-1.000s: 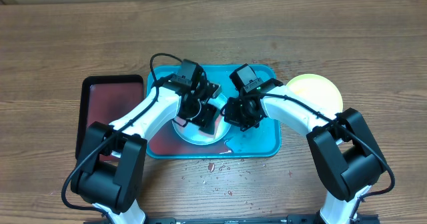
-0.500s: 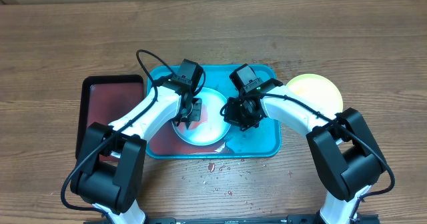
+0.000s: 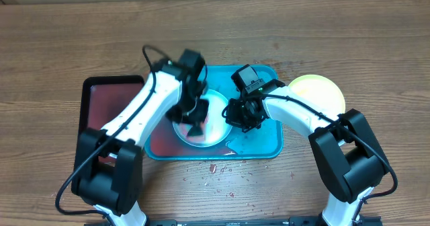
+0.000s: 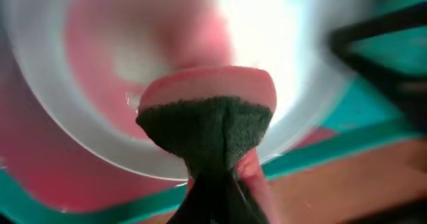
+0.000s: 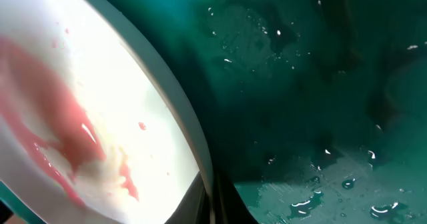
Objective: Clean dirty plates on tray and stack at the side
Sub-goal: 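Lift the sponge away and raise the white plate with right gripper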
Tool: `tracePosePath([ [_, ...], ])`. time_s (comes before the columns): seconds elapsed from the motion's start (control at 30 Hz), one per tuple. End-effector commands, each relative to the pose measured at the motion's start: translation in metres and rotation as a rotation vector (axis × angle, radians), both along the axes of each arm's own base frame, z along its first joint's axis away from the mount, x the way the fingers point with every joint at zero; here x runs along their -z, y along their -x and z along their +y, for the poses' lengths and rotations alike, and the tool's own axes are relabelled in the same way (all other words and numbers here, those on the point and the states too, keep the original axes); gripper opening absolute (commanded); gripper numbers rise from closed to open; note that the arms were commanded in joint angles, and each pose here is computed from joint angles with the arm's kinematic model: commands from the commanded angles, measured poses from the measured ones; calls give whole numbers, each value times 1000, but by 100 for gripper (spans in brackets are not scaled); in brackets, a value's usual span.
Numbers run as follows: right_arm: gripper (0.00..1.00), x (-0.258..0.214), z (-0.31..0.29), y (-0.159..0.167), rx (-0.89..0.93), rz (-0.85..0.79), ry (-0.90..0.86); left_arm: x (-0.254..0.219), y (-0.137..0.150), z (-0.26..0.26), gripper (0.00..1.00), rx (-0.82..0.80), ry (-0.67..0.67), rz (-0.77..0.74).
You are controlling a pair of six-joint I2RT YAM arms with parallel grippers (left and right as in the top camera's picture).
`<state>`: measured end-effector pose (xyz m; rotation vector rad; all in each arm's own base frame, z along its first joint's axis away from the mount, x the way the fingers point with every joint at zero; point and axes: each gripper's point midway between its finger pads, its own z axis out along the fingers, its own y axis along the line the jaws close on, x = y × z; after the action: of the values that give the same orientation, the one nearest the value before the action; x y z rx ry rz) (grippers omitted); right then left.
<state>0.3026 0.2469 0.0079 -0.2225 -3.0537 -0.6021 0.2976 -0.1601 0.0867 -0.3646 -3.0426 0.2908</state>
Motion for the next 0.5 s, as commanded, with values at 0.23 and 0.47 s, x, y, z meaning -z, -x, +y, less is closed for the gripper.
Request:
tracePosePath([
  [0.23,4,-14,-17,8,-60,-22,55,-96,-52,17,4,-71,71,-213],
  [0.47,4,-55,-61,1,-10,-166,248,-88,-63,50,4,-200,64,-193],
])
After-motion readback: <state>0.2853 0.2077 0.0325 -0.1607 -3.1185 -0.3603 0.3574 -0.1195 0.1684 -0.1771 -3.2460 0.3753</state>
